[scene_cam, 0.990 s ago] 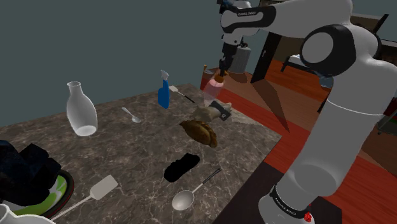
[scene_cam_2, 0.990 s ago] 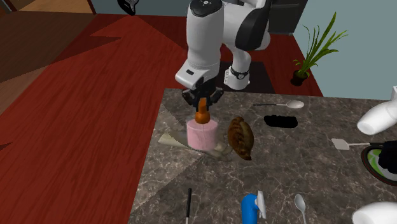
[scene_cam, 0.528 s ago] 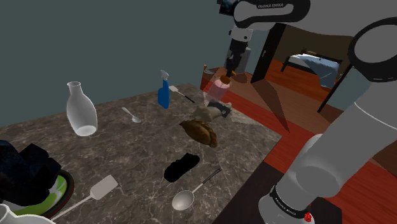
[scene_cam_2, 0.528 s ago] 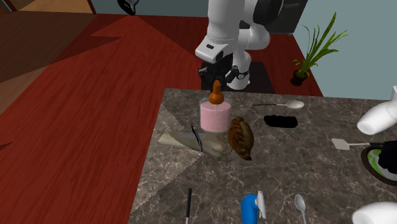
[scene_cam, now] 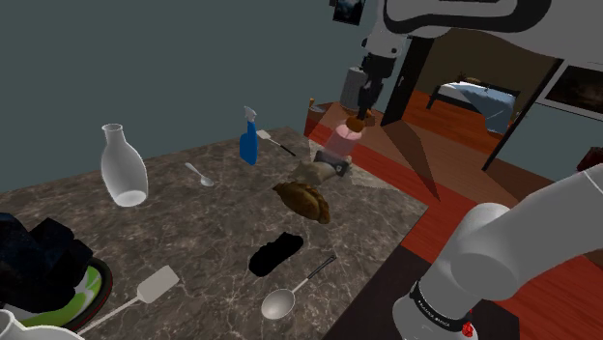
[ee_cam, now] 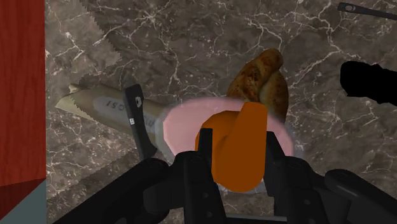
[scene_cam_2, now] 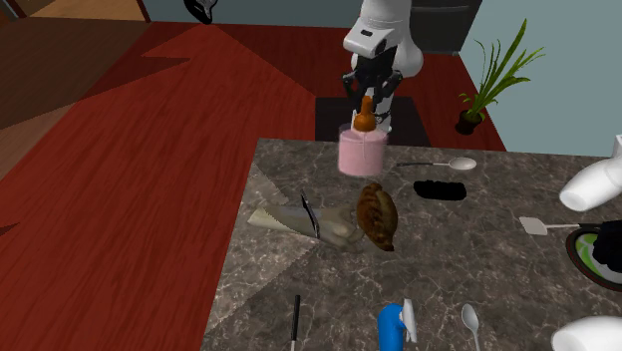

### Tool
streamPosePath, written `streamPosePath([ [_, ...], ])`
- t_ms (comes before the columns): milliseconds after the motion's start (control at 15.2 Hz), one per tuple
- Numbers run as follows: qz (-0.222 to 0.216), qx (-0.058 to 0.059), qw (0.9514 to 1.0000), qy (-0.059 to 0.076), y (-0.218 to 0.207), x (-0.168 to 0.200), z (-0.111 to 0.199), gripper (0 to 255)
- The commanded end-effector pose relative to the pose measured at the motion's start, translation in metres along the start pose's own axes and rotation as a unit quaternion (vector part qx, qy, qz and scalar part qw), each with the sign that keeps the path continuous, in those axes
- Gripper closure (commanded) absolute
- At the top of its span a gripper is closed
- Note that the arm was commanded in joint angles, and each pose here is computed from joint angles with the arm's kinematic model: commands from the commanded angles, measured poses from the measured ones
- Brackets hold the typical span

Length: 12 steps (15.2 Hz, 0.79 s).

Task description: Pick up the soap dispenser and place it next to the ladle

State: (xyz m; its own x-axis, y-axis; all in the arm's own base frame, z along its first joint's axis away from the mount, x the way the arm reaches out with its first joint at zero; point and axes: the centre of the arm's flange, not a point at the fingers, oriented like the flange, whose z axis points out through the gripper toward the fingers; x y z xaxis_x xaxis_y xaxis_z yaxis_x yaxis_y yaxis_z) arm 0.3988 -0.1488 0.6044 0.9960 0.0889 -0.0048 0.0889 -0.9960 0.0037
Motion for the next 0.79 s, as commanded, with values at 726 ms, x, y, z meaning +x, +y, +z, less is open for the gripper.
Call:
streamPosePath([
  [726, 0.0, -0.001, 1.0, 0.0, -0.117, -0.115, -0.054, 255],
])
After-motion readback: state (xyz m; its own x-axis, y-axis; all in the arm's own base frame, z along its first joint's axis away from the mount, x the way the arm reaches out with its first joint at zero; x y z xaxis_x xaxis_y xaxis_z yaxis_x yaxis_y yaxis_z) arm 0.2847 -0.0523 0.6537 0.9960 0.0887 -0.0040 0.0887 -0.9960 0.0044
